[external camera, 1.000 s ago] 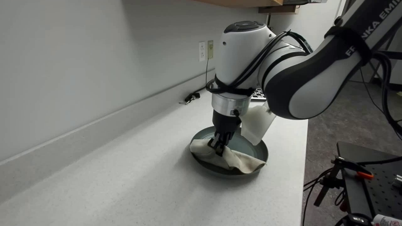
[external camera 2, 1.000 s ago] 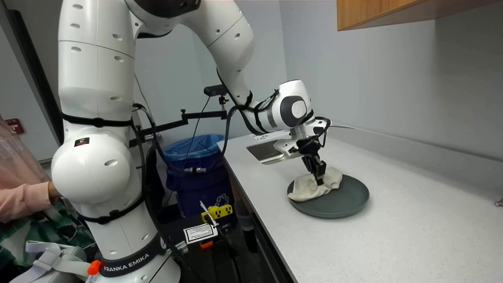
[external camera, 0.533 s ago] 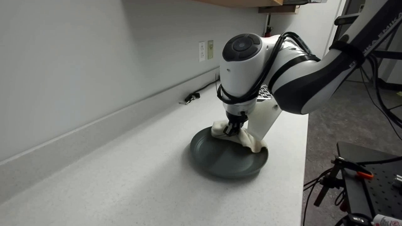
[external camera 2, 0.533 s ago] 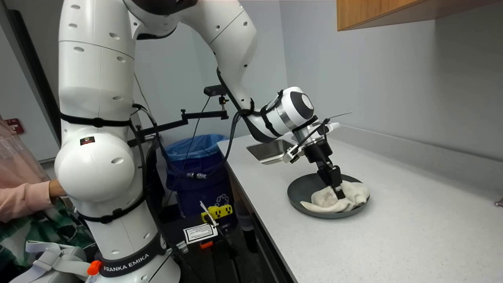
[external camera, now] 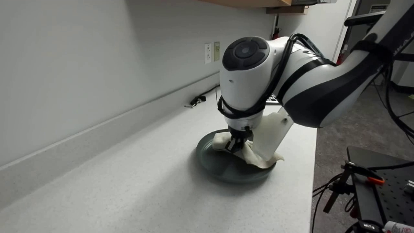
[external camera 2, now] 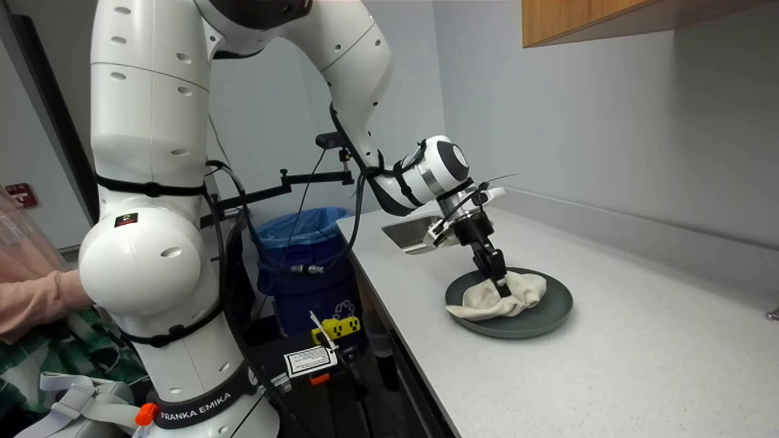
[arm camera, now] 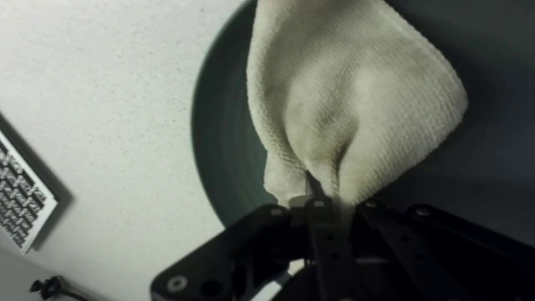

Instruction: Use the cloth to wipe the plate

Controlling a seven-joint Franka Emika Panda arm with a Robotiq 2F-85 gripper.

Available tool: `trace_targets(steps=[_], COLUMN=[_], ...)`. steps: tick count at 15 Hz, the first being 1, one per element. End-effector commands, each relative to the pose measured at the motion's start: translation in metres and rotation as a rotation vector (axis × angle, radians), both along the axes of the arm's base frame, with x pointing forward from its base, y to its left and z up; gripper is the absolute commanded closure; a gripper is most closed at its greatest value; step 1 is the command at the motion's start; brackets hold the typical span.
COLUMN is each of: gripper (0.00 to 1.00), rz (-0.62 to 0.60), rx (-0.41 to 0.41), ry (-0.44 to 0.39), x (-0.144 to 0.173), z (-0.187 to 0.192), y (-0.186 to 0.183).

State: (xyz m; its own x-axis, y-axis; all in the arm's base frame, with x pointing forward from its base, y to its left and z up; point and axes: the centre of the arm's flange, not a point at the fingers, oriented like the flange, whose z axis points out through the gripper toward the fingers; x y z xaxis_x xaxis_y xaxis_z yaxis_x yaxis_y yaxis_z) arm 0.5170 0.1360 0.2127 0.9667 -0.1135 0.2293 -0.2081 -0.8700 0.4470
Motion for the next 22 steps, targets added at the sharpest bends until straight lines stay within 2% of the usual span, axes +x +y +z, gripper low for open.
trace_targets(steps=[1,4,7,13,18,19,20,22], gripper=[0.97,0.97,0.97,0.97,0.97,0.65,0.64,0.5], rz=[0.073,0.139,0.215,0.387,0.445,0.453,0.452,0.458], rx=[0.177,0.316,0.417,0.495,0.571,0.585,0.598,0.618], ry=[0.002,-0.014,-0.042,-0.128,-0.104,-0.093,-0.076,-0.054], x=[0.009,0.015,0.022,0.03,0.025,0.022,0.02,0.016], z=[0.011,0.024,0.045,0.1,0.104,0.102,0.099,0.095], y=[0.018,0.03,0.044,0.088,0.118,0.122,0.125,0.13])
